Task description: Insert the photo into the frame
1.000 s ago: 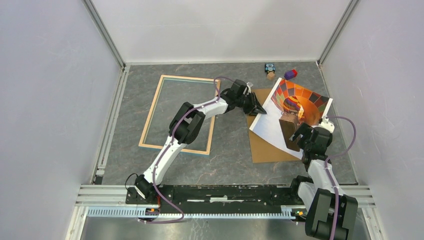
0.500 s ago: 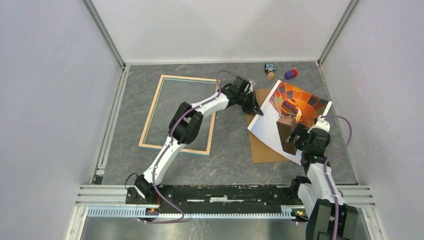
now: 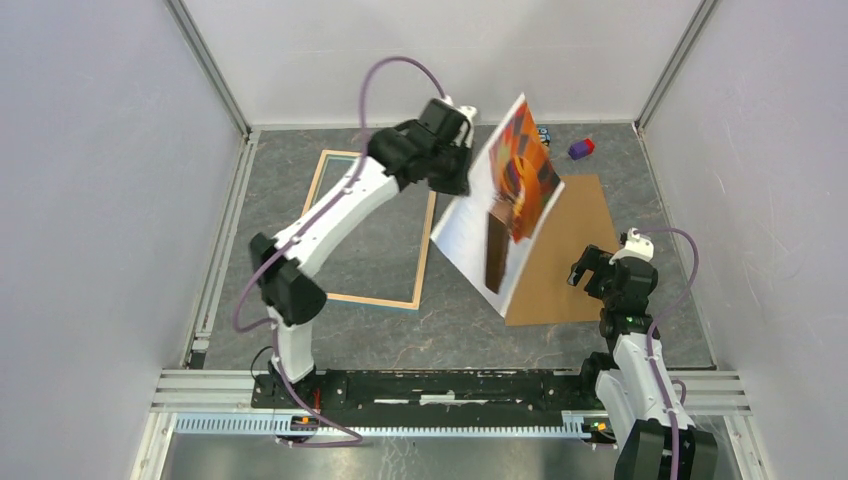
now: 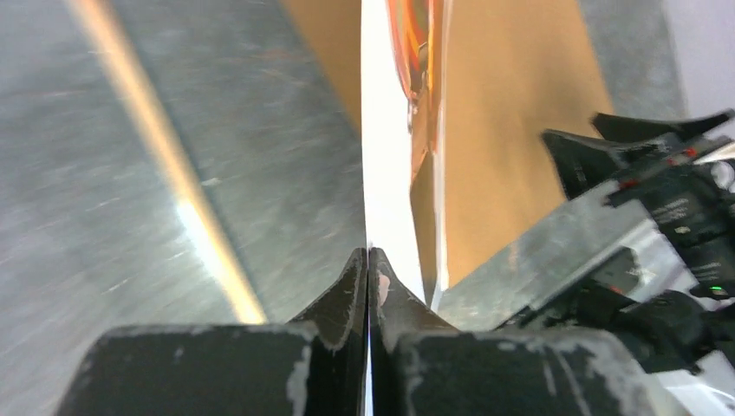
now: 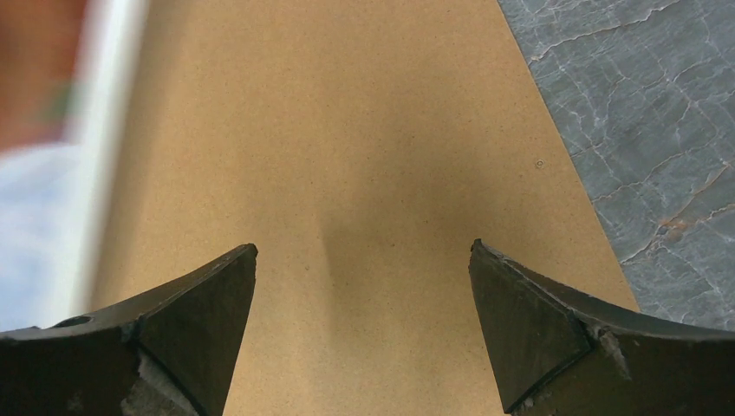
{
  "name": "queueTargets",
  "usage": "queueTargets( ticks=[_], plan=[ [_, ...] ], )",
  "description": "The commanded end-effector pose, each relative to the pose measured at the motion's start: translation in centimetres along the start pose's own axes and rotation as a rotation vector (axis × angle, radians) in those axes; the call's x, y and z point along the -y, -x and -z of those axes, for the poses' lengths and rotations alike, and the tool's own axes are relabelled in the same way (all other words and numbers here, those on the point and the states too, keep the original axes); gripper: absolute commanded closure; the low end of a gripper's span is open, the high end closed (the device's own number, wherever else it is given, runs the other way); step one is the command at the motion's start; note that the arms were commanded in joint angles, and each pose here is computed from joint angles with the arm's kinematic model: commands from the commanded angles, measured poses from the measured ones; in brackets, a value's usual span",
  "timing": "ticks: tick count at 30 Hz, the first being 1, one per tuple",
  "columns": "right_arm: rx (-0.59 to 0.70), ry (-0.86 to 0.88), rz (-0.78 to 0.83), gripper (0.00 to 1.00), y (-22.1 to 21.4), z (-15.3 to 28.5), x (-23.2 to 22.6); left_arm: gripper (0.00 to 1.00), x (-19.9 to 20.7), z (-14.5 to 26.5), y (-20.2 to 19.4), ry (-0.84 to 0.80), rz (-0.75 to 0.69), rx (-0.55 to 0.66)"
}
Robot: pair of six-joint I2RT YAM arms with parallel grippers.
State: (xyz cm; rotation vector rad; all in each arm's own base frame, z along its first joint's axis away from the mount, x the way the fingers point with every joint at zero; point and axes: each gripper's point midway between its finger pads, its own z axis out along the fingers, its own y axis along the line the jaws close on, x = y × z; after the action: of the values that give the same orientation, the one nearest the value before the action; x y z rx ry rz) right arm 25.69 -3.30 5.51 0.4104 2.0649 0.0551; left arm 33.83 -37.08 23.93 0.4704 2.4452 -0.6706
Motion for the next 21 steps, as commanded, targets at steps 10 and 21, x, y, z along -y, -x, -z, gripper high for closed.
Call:
queueTargets(
  ticks=[10,21],
  plan=[
    [0.009,0.073,0.002,0.02,0.4,-0.4,-1.7,0.98,-18.7,29.0,1.4,1.204,-0.177,0.227],
    [-0.004,0.07,0.011,0.02,0.0,-0.4,-1.8,0.98,-19.7,16.8,-3.6,1.219,-0.285,-0.072]
  ],
)
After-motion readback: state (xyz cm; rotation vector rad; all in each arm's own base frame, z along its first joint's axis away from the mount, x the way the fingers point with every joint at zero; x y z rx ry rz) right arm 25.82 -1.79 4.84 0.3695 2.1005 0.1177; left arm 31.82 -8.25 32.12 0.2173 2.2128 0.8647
